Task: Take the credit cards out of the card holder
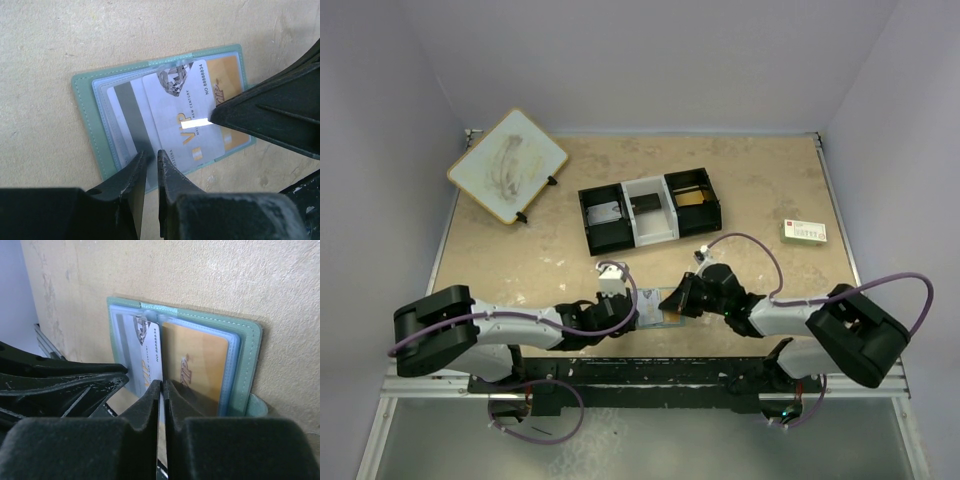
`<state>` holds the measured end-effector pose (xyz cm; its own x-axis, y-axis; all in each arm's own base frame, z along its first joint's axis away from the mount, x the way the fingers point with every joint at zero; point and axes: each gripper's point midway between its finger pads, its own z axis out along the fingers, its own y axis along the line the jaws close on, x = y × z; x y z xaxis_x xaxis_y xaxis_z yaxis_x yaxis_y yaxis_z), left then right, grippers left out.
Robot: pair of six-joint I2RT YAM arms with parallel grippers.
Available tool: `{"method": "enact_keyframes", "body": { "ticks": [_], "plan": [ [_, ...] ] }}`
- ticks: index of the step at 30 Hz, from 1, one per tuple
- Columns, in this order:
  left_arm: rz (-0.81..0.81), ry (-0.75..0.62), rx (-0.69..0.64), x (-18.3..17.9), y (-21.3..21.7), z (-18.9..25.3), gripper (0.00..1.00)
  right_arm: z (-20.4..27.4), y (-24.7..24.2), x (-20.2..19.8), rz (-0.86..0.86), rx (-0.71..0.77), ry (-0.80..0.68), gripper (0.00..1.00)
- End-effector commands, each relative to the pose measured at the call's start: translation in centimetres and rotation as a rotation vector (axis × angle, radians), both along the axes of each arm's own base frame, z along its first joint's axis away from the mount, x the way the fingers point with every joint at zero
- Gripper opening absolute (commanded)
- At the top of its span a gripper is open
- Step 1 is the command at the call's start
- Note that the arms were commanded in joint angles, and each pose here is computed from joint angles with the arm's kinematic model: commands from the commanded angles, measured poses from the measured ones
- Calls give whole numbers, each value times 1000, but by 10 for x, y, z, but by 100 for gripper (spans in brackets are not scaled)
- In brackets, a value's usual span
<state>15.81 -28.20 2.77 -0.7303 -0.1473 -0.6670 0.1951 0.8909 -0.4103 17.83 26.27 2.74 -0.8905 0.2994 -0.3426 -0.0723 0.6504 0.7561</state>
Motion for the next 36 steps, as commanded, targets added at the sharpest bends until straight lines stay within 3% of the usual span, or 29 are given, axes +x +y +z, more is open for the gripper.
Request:
{"method": "enact_keyframes", "body": {
  "ticks": [1,3,18,22,25,36],
  "plan": [
    [-43,24,79,-5,3,-13,12,3,5,1,20,29,-8,13],
    [-43,26,87,-5,2,-14,12,2,8,0,24,39,-1,19],
    [-37,34,120,-5,7,-19,9,-4,20,-2,56,103,26,27],
    [-37,35,123,-5,7,-19,9,0,22,0,60,110,14,16],
    [-37,36,126,-5,7,-20,9,2,19,0,47,106,9,1],
    [-46,38,118,-6,4,-19,8,0,0,-3,-3,56,4,2]
  ]
}}
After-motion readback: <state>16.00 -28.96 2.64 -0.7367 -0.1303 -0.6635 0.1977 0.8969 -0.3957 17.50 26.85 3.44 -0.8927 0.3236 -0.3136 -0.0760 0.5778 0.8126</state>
